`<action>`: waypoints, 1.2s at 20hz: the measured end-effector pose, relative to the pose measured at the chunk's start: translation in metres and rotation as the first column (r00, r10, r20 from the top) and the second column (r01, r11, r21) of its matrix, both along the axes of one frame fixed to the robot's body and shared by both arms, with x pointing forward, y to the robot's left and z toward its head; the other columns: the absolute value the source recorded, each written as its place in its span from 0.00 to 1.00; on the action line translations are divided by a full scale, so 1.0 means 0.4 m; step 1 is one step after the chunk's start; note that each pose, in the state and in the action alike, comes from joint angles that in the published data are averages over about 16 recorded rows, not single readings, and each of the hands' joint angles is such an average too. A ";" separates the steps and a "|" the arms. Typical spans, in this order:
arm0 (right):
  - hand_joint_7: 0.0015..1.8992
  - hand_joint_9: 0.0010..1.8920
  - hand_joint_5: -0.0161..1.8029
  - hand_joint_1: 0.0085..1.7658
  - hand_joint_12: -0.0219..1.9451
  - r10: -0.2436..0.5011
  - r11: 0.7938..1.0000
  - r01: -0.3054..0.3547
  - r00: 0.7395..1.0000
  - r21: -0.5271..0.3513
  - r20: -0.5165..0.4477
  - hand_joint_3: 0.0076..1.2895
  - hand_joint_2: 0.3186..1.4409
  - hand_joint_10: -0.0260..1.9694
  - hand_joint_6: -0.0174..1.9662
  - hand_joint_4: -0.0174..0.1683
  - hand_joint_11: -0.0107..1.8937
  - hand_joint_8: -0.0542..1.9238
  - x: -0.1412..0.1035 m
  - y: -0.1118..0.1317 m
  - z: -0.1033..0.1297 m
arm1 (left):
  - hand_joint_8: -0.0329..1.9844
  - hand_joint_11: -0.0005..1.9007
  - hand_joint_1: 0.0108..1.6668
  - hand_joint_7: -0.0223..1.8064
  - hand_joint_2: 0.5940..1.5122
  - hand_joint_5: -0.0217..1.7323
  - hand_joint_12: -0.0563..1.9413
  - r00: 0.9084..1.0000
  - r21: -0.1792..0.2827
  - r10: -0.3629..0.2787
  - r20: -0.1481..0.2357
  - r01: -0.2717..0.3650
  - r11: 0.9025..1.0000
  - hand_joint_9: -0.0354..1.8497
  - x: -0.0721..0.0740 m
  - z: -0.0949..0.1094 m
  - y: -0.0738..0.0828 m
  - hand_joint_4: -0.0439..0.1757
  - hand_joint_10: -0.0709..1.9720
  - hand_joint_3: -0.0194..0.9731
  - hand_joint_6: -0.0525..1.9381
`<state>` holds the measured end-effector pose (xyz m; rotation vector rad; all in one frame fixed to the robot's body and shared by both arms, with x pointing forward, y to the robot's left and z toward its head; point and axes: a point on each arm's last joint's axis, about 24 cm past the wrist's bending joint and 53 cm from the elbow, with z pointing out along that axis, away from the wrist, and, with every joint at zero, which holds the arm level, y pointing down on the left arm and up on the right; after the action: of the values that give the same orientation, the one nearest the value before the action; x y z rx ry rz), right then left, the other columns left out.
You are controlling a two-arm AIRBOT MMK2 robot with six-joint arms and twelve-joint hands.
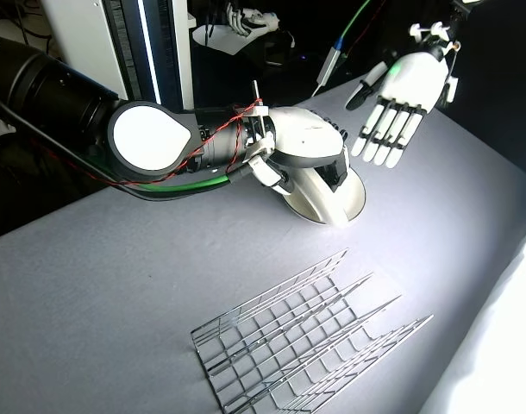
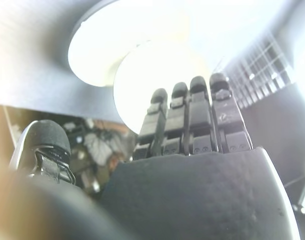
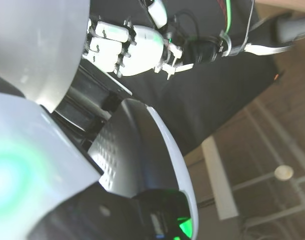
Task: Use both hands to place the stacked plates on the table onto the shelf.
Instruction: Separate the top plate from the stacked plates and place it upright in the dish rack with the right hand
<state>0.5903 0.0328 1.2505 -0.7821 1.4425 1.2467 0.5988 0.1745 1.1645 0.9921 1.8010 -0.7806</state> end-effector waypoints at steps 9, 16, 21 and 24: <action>0.57 0.55 0.54 0.76 0.43 -0.101 0.981 0.127 0.981 0.149 -0.168 0.01 0.58 0.45 0.49 0.08 0.49 0.41 0.071 -0.044 0.083 | 0.02 0.01 0.01 0.02 0.60 0.03 0.03 0.989 0.041 0.054 0.141 -0.060 0.997 0.03 0.037 0.025 0.048 0.21 0.04 0.03 0.03; 0.56 0.55 0.53 0.76 0.44 -0.143 0.934 0.243 0.927 0.264 -0.346 0.00 0.58 0.46 0.50 0.08 0.48 0.43 0.131 -0.077 0.146 | 0.02 0.01 0.00 0.02 0.59 0.02 0.03 0.961 0.118 0.031 0.274 -0.066 0.991 0.03 0.057 0.029 0.069 0.21 0.04 0.03 0.03; 0.56 0.54 0.53 0.77 0.45 -0.144 0.887 0.332 0.859 0.321 -0.490 0.00 0.58 0.47 0.51 0.07 0.47 0.44 0.172 -0.100 0.174 | 0.02 0.01 0.00 0.02 0.59 0.02 0.03 0.945 0.177 0.020 0.328 -0.082 0.981 0.03 0.076 0.017 0.088 0.21 0.04 0.03 0.03; 0.56 0.54 0.53 0.77 0.45 -0.134 0.858 0.384 0.809 0.341 -0.573 0.00 0.58 0.47 0.50 0.07 0.47 0.45 0.195 -0.113 0.183 | 0.02 0.01 0.00 0.02 0.59 0.02 0.03 0.938 0.204 0.016 0.346 -0.092 0.975 0.03 0.086 0.010 0.100 0.21 0.04 0.03 0.03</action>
<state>0.6682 -0.0123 1.3235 0.1066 1.5393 1.5596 0.6334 0.2147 1.1685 1.1372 1.6211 -0.3506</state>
